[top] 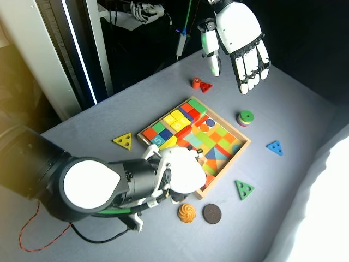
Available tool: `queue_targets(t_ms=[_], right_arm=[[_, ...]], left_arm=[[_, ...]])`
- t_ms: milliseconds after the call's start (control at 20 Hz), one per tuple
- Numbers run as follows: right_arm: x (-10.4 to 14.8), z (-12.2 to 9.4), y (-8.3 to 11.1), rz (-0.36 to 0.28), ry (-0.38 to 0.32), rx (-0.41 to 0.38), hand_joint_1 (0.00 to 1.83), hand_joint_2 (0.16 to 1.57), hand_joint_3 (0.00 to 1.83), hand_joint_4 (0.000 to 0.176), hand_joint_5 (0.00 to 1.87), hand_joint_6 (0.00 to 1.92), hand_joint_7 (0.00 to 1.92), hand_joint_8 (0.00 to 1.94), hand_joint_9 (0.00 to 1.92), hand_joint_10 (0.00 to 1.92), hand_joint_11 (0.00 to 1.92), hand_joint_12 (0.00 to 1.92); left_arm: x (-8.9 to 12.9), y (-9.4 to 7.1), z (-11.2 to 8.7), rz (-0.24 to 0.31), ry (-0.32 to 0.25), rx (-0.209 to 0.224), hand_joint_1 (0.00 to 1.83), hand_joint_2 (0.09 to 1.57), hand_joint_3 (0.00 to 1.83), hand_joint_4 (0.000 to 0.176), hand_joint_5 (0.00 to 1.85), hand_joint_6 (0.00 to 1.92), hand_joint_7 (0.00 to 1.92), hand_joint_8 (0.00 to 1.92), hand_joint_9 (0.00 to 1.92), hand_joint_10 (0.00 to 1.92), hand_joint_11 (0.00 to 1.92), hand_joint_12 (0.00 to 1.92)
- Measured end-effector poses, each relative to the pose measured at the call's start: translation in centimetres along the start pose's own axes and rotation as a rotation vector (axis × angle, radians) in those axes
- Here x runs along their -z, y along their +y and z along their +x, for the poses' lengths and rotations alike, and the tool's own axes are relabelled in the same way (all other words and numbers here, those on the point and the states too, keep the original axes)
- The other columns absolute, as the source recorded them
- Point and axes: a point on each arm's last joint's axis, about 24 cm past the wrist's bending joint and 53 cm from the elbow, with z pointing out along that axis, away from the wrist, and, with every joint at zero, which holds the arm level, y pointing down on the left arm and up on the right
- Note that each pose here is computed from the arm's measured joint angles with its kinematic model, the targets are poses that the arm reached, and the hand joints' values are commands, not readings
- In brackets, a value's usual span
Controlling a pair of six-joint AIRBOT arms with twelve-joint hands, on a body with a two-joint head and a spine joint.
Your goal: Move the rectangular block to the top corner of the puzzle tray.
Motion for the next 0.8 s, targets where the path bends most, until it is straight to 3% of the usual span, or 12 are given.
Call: queue_targets(t_ms=[150,500,700,800], right_arm=[[-0.1,-0.1,-0.1,0.001,-0.001,0.020,1.58,0.84,0.66,0.000,0.29,0.01,1.61,1.94,1.76,1.92,1.80,1.92],[0.1,-0.8,-1.8,0.015,-0.012,0.025,1.68,0.80,0.78,0.000,0.22,0.00,1.57,1.94,1.76,1.92,1.78,1.92],[0.3,-0.9,-1.9,0.010,-0.010,0.049,1.60,0.85,0.67,0.000,0.28,0.02,1.55,1.94,1.72,1.92,1.75,1.92],[0.3,-0.9,-2.1,0.007,-0.010,0.052,1.65,0.84,0.73,0.000,0.27,0.01,1.60,1.94,1.77,1.92,1.82,1.92]], left_arm=[[0.0,0.0,0.0,0.000,0.000,0.000,0.00,1.51,0.00,0.000,0.29,0.01,0.36,0.01,0.34,0.00,0.00,0.63],[0.0,0.0,0.0,0.000,0.000,0.000,0.00,1.52,0.00,0.000,0.29,0.00,0.36,0.00,0.34,0.00,0.00,0.68],[0.0,0.0,0.0,0.000,0.000,0.000,0.00,1.51,0.00,0.000,0.30,0.00,0.37,0.00,0.34,0.00,0.00,0.60],[0.0,0.0,0.0,0.000,0.000,0.000,0.00,1.50,0.00,0.000,0.29,0.00,0.36,0.00,0.34,0.00,0.00,0.64]])
